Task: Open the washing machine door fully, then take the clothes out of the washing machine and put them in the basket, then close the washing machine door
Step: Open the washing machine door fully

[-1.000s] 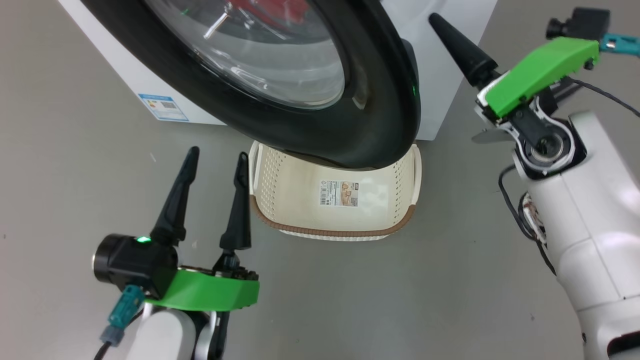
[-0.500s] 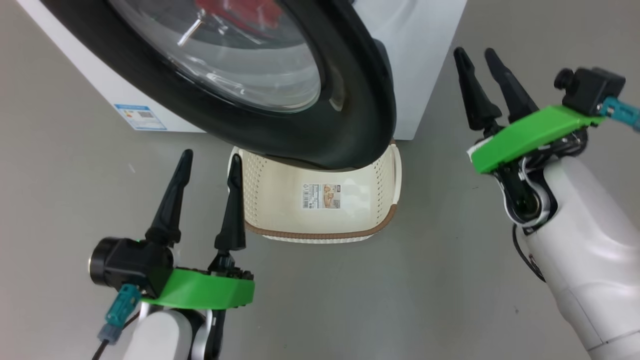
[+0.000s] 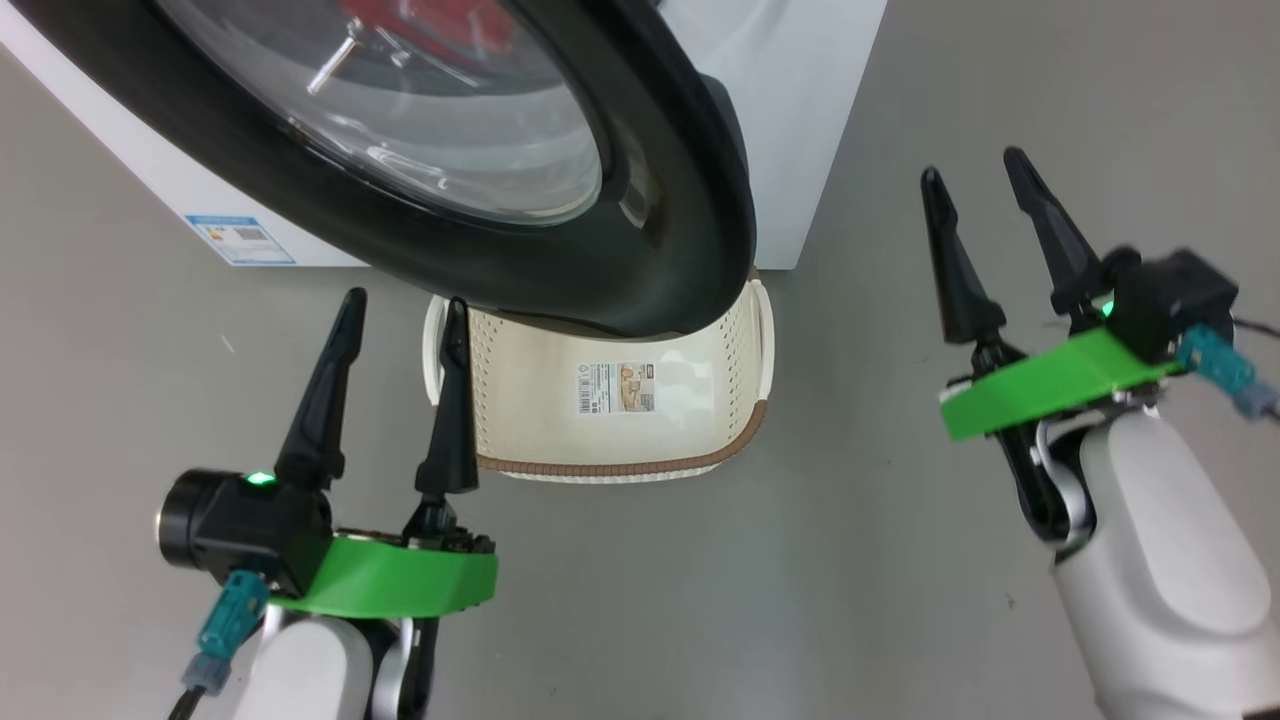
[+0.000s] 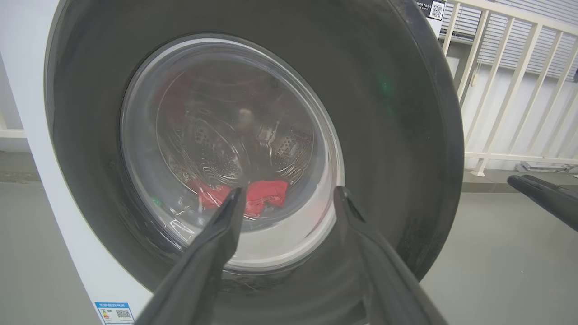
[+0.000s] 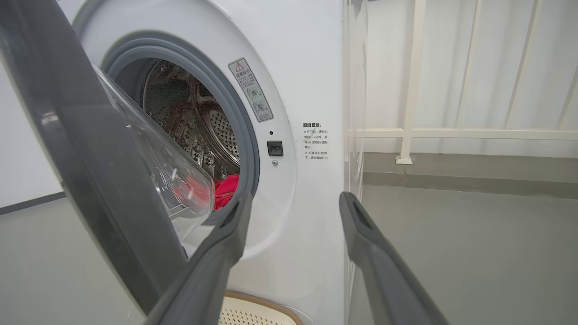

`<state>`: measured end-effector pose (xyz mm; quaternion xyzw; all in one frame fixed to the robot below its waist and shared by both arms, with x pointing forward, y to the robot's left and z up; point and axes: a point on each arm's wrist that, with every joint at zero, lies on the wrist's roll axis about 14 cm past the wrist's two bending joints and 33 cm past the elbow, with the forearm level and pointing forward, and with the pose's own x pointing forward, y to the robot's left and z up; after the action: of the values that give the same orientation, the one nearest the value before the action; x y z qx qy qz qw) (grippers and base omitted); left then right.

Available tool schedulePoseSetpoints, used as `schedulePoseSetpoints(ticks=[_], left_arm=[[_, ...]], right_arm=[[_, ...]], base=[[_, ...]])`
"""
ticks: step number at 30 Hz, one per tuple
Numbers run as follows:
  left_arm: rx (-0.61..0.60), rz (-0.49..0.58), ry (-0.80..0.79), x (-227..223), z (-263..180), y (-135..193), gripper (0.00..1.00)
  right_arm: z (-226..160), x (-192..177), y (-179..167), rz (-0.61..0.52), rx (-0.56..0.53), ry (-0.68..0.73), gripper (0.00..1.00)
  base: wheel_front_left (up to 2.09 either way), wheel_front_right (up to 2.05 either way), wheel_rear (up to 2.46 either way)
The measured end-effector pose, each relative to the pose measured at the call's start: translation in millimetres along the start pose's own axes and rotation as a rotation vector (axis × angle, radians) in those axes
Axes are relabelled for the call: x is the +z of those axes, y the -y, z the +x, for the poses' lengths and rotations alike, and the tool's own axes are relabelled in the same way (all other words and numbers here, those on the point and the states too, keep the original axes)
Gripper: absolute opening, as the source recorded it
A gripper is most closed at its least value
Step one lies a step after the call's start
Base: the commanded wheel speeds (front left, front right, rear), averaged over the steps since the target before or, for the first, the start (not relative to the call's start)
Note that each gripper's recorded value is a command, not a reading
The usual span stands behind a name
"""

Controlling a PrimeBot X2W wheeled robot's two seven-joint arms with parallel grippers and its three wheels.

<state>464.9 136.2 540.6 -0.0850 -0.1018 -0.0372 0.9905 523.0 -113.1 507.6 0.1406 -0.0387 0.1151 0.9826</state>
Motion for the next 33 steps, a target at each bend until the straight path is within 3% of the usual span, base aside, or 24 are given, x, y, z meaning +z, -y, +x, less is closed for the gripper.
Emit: schedulePoseSetpoints(ticks=[7, 18, 30, 31, 32, 33], left_arm=[[0.004, 0.002, 0.004, 0.0, 1.4, -1.9, 1.00], [-0.001, 0.009, 0.006, -0.8, 3.0, -1.9, 1.00], [0.002, 0.018, 0.020, 4.9, 2.1, -3.4, 1.00], [0.002, 0.018, 0.020, 5.1, 2.1, -3.3, 1.00], [0.001, 0.019, 0.021, 5.2, 2.1, -3.3, 1.00], [0.001, 0.019, 0.020, 4.9, 2.0, -3.1, 1.00]], right_arm=[[-24.0, 3.5, 1.9, -0.088, -0.011, 0.031, 1.00], [-50.5, 2.4, 1.4, -0.108, -0.017, 0.033, 1.00], [-53.5, 2.6, -0.4, -0.099, -0.016, 0.033, 1.00], [-53.2, 2.3, -0.1, -0.099, -0.017, 0.033, 0.94], [-53.0, 1.8, -0.1, -0.098, -0.017, 0.032, 0.40], [-52.7, 0.8, -0.2, -0.097, -0.017, 0.030, 0.00]], base=[[0.00, 0.00, 0.00], [0.00, 0.00, 0.00], [0.00, 0.00, 0.00], [0.00, 0.00, 0.00], [0.00, 0.00, 0.00], [0.00, 0.00, 0.00]])
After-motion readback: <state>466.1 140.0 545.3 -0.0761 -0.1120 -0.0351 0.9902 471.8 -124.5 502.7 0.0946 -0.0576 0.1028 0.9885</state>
